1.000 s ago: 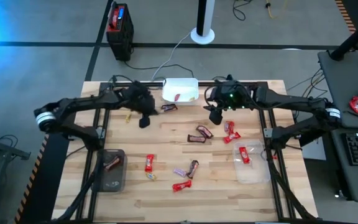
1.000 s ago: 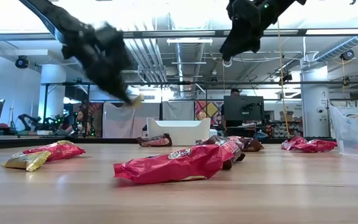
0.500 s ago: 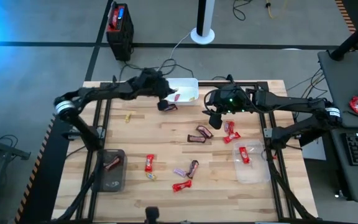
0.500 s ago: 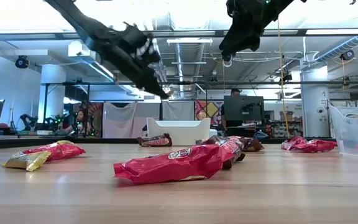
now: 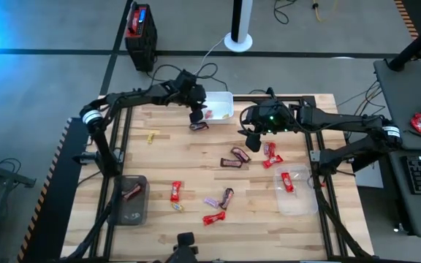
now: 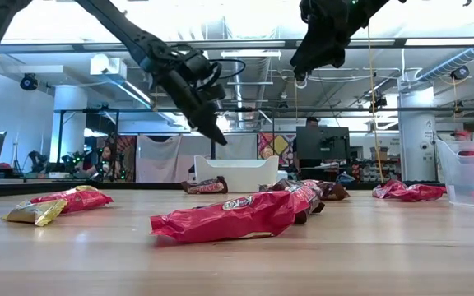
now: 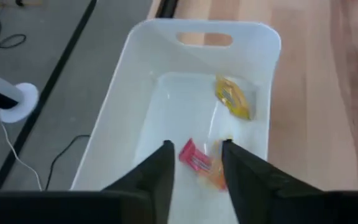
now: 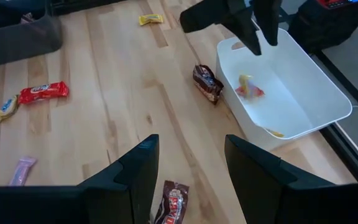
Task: Sort candy by brand, put in halloween buckets
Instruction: Put the yellow candy into the white bin, then put the brown chocolate bar into the black bin
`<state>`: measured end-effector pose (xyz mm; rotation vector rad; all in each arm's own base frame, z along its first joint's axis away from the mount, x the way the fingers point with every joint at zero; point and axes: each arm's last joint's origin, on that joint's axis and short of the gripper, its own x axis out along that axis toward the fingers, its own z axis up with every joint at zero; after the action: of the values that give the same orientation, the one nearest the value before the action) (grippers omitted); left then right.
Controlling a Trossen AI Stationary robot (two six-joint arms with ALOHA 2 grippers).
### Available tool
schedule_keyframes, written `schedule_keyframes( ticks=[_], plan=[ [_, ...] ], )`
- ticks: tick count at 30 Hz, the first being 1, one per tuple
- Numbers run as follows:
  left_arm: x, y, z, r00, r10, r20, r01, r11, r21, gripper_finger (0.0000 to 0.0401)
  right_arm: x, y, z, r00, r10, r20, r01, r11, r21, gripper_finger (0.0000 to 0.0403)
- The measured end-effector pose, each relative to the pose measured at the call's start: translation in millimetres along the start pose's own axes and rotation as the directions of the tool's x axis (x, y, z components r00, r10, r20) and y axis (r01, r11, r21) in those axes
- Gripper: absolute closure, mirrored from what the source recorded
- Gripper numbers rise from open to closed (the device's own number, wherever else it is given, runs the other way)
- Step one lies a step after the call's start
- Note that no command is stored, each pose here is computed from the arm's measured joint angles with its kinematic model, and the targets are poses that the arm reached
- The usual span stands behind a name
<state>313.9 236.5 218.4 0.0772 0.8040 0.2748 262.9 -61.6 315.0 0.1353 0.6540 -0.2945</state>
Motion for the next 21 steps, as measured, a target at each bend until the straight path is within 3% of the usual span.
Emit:
schedule_keyframes(
  ticks=[4, 8, 13, 21],
  plan=[
    [-10, -2, 4, 1.000, -0.017, -0.014, 0.017, 1.000, 0.000, 0.0240, 0, 0, 0, 1.000, 0.001, -0.004, -0.001, 1.000, 0.009, 0.0225],
    [-33, -19, 10, 0.994, -0.105, 0.003, 0.105, 0.994, -0.011, 0.0230, 1, 7, -4, 0.999, 0.019, -0.028, -0.020, 1.000, -0.014, 0.0225],
    [-73, -63, 11, 0.983, -0.165, 0.077, 0.164, 0.986, 0.017, 0.0242, 13, 22, -12, 0.995, 0.054, -0.080, -0.058, 0.997, -0.055, 0.0225],
    [-127, -141, -10, 0.969, -0.128, 0.212, 0.123, 0.992, 0.038, 0.0248, 44, 46, -26, 0.982, 0.059, -0.180, -0.085, 0.986, -0.143, 0.0225]
  ],
)
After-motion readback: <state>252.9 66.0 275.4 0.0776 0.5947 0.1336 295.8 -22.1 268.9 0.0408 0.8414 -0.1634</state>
